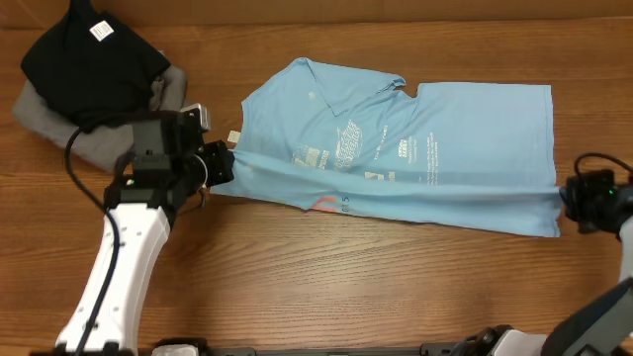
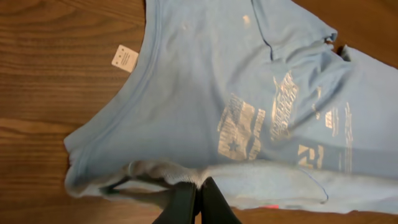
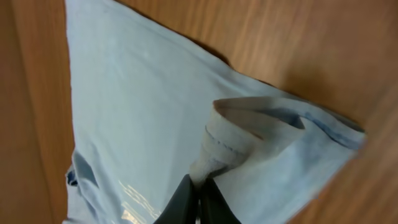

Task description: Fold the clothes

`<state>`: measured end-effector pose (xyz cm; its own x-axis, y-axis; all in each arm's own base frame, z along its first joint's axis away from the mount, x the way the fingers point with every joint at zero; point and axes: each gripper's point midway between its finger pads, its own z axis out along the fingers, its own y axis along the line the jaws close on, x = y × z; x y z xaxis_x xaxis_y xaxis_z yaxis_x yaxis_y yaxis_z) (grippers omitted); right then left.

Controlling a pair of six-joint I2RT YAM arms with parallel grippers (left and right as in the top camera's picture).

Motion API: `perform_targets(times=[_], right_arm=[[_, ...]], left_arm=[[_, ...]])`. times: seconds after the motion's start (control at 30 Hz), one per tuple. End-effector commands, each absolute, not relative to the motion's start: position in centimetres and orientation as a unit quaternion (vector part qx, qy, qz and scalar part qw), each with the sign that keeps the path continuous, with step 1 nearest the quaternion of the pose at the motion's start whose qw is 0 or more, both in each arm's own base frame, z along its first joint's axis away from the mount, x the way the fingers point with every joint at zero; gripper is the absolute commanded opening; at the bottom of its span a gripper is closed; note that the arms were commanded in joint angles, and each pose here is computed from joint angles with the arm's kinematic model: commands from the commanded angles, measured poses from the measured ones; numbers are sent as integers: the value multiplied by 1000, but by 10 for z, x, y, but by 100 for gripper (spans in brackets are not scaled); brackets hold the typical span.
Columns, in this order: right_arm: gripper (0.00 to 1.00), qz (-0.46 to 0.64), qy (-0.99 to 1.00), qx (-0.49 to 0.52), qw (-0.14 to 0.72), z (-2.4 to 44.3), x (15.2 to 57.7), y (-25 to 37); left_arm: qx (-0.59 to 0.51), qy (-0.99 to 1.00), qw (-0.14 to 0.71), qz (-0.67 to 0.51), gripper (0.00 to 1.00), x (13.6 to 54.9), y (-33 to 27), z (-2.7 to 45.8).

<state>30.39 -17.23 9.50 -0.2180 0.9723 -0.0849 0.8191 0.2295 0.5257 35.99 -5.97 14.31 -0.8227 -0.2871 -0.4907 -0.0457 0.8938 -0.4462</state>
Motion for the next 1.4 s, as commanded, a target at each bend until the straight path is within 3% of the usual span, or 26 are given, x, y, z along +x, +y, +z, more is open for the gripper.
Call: perform_targets(times=[0.0,0.07,0.13,0.17,0.2,0.33,0.5,0.73,1.03,1.1,1.27,1.37], right_arm=[[4,201,756,582,222,101,325,-173],[5,202,760,570,238,102,336,-173],[43,203,760,560,260,107,345,-177],[60,203,759,556,272,110,349,-181],[63,204,761,549,278,112,351,-181],[68,195,778,534,268,108,344,-180],[70,184,789,553,195,89,316,-163],[70,72,795,596,82,56,251,-162],[71,103,815,566,73,46,249,-146],[72,104,817,563,72,46,249,-146],[72,104,817,563,73,46,250,-146],[73,104,817,563,73,46,249,-146]], left_arm=[[-96,930,281,-217,9,372,-59,138],[-97,930,279,-217,24,377,-59,131],[-96,929,283,-217,51,384,-59,126],[-95,928,286,-217,58,388,-58,124],[-95,928,287,-218,60,389,-59,124],[-77,931,281,-219,63,385,-61,124],[-38,943,247,-220,62,369,-68,120],[-68,979,162,-102,69,338,-31,70],[-67,985,110,-113,64,344,-36,17],[-68,987,97,-112,54,341,-36,9],[-80,989,83,-93,8,337,-28,-1],[-125,987,71,-70,4,331,-10,-2]])
